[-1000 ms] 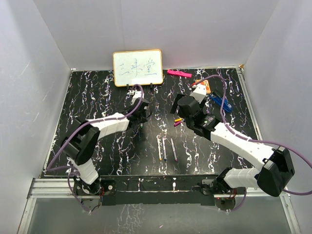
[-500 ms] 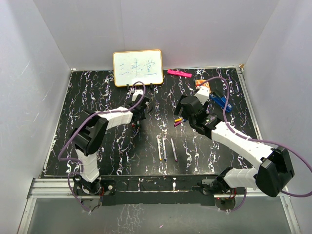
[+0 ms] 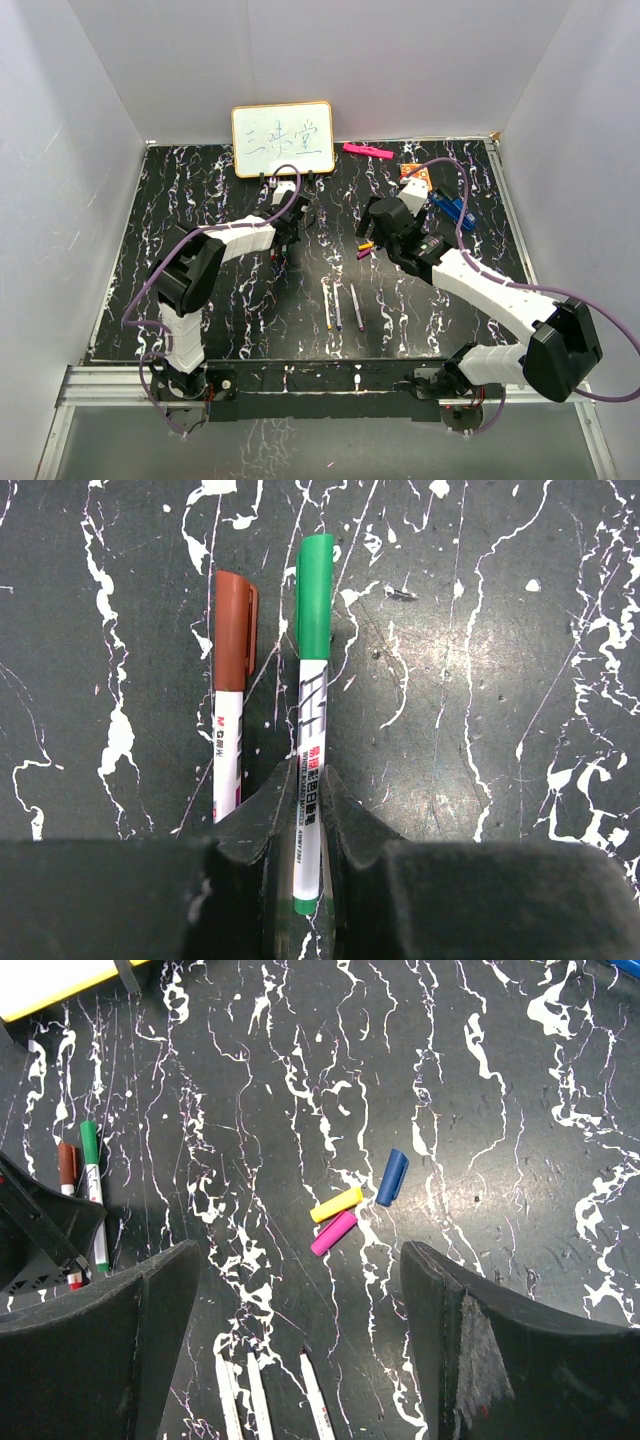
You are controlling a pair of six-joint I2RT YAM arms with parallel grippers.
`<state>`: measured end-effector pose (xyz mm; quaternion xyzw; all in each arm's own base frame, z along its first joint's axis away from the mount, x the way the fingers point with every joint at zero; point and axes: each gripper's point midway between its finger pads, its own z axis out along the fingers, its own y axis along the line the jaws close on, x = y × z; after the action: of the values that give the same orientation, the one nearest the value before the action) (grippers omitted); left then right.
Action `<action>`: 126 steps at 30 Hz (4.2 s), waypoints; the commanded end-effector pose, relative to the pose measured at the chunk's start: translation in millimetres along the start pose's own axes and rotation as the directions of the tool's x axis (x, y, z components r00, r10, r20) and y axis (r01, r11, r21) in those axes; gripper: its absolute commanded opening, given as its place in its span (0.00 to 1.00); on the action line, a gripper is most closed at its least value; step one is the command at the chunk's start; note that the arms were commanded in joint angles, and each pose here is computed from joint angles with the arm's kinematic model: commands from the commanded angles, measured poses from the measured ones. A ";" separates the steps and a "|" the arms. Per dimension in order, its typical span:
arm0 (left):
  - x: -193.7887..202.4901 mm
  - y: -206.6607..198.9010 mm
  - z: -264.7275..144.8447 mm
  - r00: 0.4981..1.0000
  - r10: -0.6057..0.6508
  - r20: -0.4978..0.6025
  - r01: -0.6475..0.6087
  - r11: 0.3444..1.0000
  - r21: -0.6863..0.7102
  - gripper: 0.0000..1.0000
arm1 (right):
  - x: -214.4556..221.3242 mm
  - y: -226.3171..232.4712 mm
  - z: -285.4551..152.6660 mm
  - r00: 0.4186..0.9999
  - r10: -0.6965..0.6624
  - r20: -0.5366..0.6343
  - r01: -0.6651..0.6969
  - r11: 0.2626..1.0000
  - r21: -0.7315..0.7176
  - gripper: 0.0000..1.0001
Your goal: Insert the pens into the pen caps
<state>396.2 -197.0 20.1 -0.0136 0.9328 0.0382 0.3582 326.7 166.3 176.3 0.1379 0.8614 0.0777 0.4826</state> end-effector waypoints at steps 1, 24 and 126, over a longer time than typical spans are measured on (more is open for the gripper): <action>7.5 8.0 -1.4 0.999 -0.004 -0.036 0.003 1.000 -0.031 0.10 | -10.5 6.7 0.4 0.999 0.024 0.025 -0.024 1.000 -0.017 0.79; -35.1 -1.5 -46.8 0.995 -0.076 0.060 0.071 0.994 0.084 0.26 | 0.4 3.0 3.1 0.999 0.033 0.001 -0.033 0.999 -0.011 0.79; 184.2 -4.2 -126.7 0.791 0.465 -0.399 -0.447 0.883 0.144 0.43 | 42.0 -16.6 20.3 0.995 0.049 -0.086 -0.045 0.998 0.045 0.94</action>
<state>184.3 -252.6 15.0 0.1847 0.9672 0.0202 0.1734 308.7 157.9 109.0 0.1470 0.8960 0.0544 0.4155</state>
